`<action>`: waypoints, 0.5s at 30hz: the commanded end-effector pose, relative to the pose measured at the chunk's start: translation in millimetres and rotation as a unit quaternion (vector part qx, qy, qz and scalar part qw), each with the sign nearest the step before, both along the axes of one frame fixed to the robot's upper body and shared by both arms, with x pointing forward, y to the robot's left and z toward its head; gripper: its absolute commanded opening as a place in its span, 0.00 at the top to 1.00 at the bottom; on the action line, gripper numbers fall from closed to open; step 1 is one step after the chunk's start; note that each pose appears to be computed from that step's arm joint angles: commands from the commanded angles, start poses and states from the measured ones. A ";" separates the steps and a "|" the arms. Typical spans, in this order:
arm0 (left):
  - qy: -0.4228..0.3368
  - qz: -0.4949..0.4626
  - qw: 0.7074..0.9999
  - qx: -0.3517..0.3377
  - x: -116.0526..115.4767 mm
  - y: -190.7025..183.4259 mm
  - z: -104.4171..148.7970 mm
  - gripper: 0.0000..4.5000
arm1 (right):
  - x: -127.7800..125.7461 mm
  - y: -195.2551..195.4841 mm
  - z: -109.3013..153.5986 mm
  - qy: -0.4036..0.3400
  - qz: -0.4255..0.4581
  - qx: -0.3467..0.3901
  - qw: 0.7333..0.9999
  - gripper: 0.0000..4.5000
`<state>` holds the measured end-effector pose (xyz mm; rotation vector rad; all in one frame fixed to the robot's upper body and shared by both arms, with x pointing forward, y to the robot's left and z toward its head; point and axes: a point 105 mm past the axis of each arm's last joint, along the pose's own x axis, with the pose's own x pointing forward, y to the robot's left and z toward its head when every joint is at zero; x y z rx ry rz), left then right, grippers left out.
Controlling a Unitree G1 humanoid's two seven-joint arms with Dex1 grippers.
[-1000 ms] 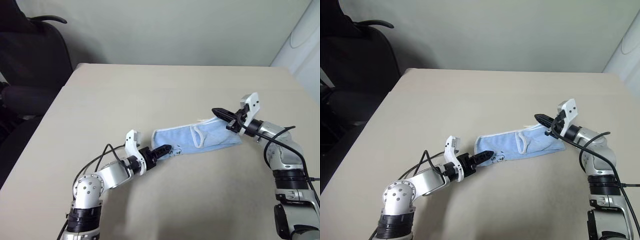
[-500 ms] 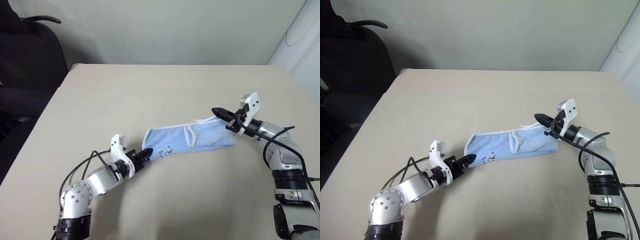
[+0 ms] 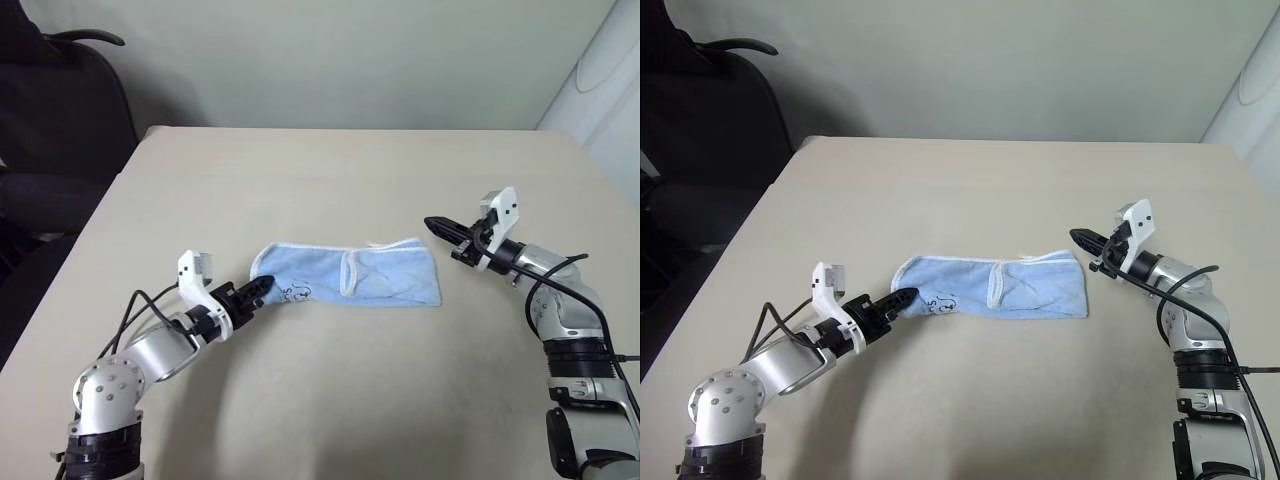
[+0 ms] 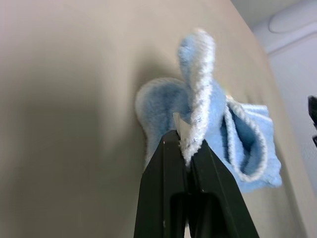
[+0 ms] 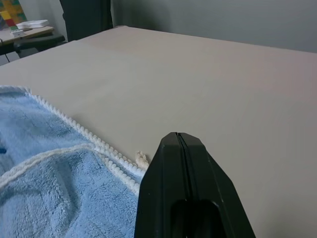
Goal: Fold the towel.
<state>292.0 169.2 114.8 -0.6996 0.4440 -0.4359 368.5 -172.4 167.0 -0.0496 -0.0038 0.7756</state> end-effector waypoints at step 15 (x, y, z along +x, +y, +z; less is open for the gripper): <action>0.021 -0.006 1.000 0.020 1.0 6.5 -11.2 0.90 | -2.8 2.1 12.3 -0.031 -0.001 0.004 1.000 1.00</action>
